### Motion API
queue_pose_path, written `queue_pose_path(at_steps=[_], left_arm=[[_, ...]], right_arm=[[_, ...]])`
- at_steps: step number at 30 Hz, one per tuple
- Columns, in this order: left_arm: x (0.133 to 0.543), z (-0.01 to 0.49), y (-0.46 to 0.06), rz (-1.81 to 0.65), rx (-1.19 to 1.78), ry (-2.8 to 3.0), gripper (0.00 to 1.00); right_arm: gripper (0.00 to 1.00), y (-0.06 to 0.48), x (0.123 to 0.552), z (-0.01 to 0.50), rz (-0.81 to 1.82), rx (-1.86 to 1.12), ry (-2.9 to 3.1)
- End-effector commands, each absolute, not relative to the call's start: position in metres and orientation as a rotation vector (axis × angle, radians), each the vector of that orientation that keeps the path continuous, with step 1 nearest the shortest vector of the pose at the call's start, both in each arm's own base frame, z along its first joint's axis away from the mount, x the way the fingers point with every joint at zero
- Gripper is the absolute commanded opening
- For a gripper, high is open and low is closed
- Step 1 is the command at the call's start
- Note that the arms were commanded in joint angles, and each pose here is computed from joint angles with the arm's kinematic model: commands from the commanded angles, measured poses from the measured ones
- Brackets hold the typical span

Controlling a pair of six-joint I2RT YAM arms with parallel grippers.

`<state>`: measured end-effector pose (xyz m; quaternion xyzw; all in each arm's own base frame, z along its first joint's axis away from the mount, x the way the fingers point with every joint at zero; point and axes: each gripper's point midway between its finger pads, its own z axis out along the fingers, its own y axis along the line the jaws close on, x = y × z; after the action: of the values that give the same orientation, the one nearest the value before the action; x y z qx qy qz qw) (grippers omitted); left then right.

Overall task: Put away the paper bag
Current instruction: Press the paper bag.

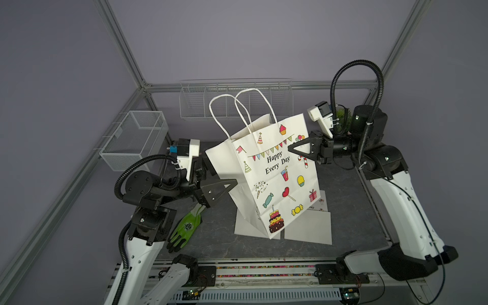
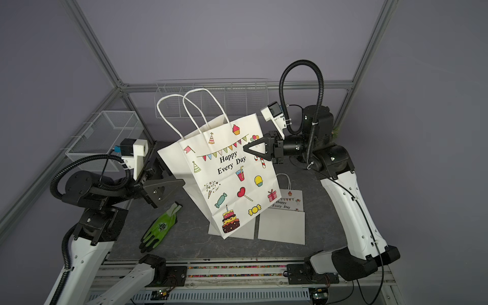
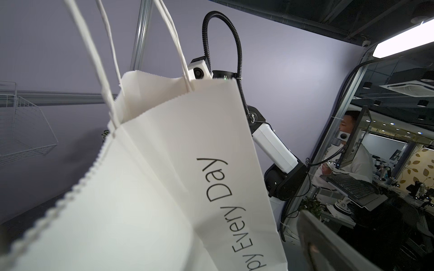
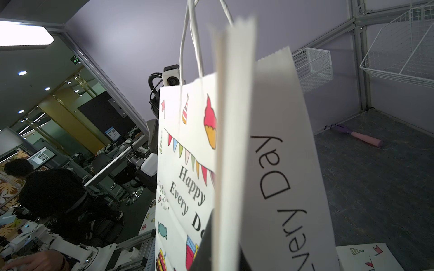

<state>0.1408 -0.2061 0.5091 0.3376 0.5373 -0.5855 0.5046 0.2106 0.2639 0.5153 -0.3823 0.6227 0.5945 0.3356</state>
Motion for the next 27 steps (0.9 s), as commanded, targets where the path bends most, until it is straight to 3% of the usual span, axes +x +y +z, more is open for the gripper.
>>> queue_pose_path(at_steps=[1,27], left_arm=[[0.141,0.514,-0.208,-1.441,0.820,1.288,1.00],[0.166,0.505,-0.216,-1.480,0.767,1.340,0.97]], right_arm=[[0.07,0.267,0.202,0.516,1.488,-1.025,1.603],[0.07,0.314,0.200,0.484,1.248,-1.079,1.731]])
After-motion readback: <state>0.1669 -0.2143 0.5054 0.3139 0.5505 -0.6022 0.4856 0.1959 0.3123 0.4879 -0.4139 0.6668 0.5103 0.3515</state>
